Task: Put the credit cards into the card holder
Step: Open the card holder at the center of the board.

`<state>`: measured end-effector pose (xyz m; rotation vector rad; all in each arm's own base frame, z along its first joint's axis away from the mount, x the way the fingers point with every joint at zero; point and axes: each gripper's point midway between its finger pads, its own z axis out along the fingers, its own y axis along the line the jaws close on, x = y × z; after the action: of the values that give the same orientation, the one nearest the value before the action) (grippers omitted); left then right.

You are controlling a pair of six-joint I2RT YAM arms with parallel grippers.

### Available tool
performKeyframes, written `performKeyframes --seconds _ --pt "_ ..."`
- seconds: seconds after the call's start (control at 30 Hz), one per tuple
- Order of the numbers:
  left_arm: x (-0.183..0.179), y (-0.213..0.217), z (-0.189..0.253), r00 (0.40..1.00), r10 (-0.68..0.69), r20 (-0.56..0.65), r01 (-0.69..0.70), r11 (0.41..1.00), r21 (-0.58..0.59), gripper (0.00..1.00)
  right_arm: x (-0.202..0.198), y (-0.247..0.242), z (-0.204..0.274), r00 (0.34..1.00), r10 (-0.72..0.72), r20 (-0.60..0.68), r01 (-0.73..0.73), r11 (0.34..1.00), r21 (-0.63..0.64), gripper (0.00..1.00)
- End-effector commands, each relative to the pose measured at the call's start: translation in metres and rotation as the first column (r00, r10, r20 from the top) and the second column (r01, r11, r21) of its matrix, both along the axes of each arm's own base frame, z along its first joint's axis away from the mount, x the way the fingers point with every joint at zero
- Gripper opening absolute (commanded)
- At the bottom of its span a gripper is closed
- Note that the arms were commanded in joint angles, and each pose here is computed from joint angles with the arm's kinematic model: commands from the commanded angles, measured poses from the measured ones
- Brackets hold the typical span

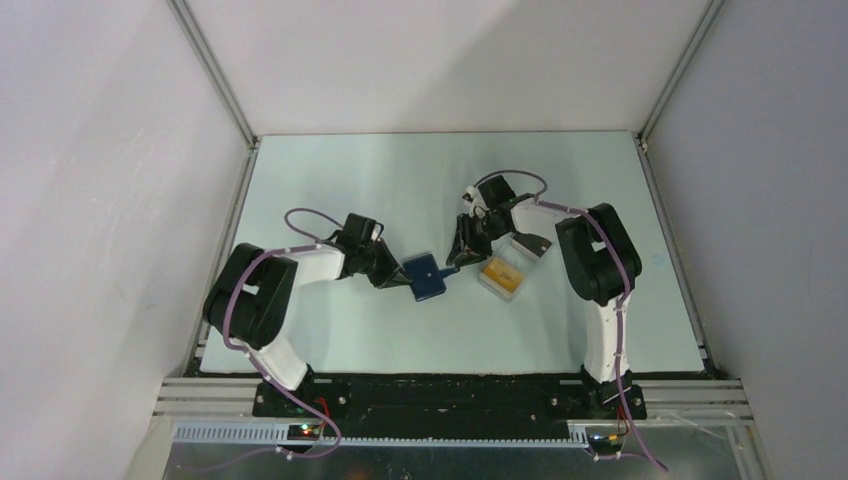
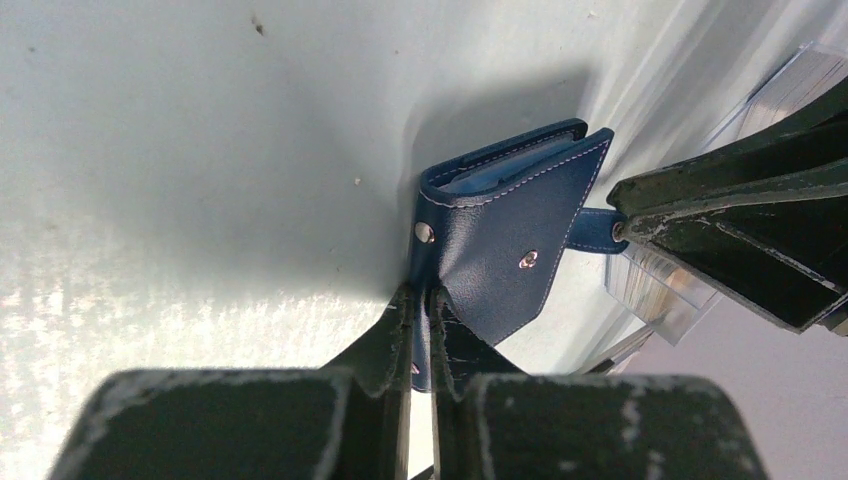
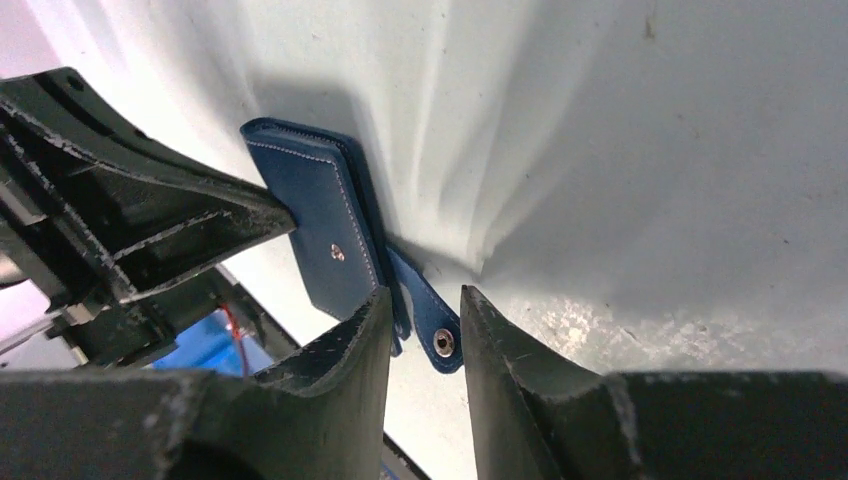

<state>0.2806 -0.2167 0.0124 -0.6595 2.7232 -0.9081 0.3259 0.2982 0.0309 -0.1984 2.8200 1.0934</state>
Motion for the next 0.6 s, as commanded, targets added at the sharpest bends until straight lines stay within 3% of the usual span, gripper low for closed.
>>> performKeyframes --seconds 0.0,0.43,0.57 --pt "-0.023 0.037 -0.045 0.995 0.017 -0.102 0.005 0.978 0.207 0.00 -0.013 0.009 0.024 0.998 0.034 -0.051 -0.027 0.992 0.125 0.37" --pt "-0.024 0.037 -0.046 0.995 0.007 -0.103 0.015 0.978 0.210 0.00 -0.003 0.009 0.080 0.952 0.038 0.304 -0.025 0.999 -0.047 0.57" --pt "-0.024 0.037 -0.047 0.995 0.006 -0.103 0.016 0.977 0.212 0.00 -0.011 0.020 0.094 0.947 0.064 0.316 -0.066 0.998 -0.005 0.59"
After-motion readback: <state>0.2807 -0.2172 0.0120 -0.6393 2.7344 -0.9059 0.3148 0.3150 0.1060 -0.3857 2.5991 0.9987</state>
